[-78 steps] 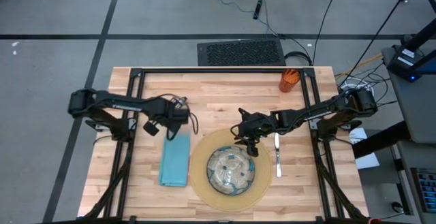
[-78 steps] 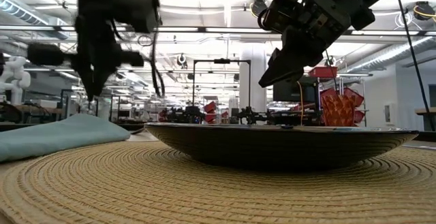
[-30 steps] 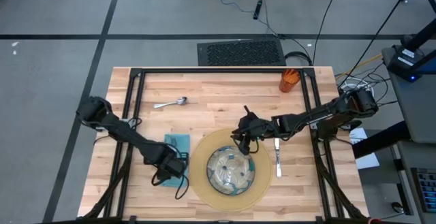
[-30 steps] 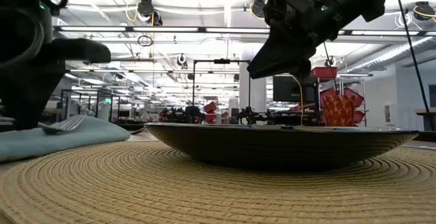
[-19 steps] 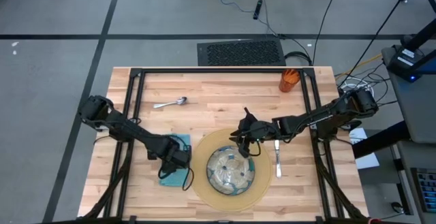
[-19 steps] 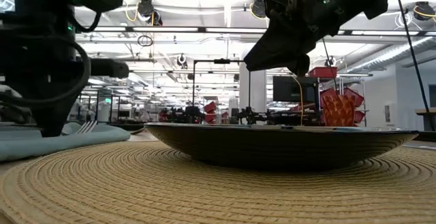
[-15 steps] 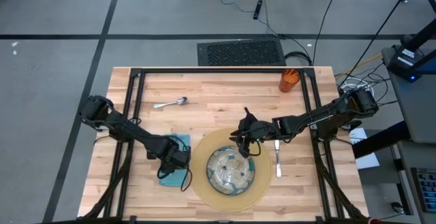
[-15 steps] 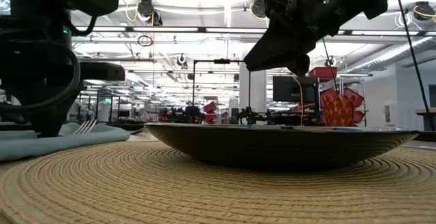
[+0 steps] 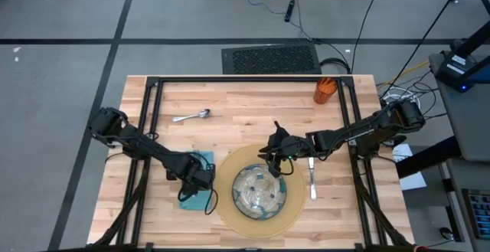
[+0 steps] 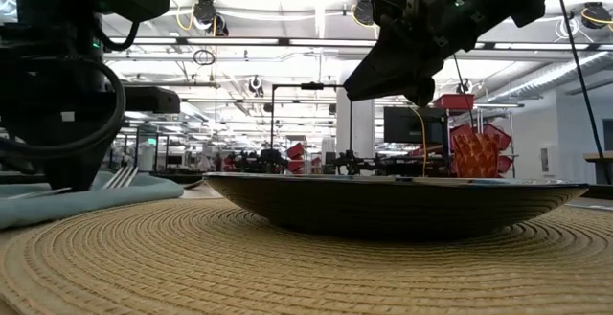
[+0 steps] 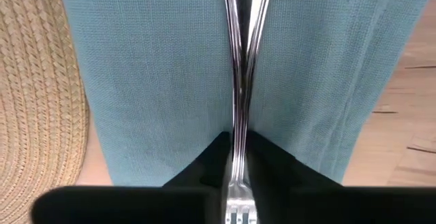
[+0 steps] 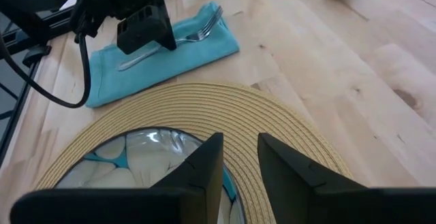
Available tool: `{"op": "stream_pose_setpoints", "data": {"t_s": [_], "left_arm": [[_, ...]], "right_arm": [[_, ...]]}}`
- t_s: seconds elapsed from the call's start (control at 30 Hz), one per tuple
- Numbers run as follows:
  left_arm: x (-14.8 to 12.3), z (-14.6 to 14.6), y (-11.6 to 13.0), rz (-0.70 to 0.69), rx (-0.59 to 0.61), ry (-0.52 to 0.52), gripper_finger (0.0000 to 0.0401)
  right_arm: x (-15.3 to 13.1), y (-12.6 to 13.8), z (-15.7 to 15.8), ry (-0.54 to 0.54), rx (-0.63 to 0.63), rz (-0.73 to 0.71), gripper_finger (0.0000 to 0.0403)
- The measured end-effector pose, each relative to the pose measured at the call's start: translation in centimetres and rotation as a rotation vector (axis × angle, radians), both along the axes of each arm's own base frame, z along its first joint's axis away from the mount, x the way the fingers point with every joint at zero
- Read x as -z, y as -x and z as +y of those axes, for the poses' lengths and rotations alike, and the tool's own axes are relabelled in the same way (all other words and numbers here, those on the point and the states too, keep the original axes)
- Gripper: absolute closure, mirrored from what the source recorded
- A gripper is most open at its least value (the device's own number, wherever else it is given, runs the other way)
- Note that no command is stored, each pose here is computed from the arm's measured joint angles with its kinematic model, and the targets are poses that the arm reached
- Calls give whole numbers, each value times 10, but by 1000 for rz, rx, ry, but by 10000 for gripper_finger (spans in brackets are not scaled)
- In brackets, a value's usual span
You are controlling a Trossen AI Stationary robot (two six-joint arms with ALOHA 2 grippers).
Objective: Set table place
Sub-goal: Put the silver fork on the blue napkin on the table, then put the silver spoon on the right side of the table beside the silver knife
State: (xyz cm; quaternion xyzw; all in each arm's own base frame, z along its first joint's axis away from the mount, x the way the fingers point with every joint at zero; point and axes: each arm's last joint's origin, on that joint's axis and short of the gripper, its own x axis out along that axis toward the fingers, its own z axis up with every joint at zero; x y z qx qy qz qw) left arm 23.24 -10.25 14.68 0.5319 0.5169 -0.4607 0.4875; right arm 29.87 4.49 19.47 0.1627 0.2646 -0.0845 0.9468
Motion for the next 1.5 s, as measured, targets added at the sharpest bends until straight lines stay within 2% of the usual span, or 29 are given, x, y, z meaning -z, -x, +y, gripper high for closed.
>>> {"op": "stream_pose_setpoints", "data": {"t_s": [0.3, 0.57, 0.77, 0.9, 1.03, 1.17, 1.3, 1.5], "left_arm": [[-1, 0, 1, 7, -44, -4, 308], [-16, -10, -2, 8, -91, -6, 303], [-48, -16, -11, -21, -154, -28, 302], [-83, -3, -10, -72, -317, -79, 302], [-126, 25, 3, -190, -592, -43, 302], [-162, 49, 31, -377, -830, 32, 302], [-188, 64, 60, -563, -1047, 114, 302], [-211, 77, 97, -770, -1310, 258, 302]], "right_arm": [[0, 0, 0, 1, -1, 0, 319], [0, 0, 0, 3, -3, 0, 319], [0, 0, 0, 4, -3, -1, 319], [-1, -1, -1, 13, -5, -8, 319], [-5, -4, -5, 31, -12, -62, 319], [-9, -6, -8, 66, -27, -101, 319], [-7, -6, -13, 65, -11, -80, 319], [-6, -9, -35, -54, 131, -101, 319]]}}
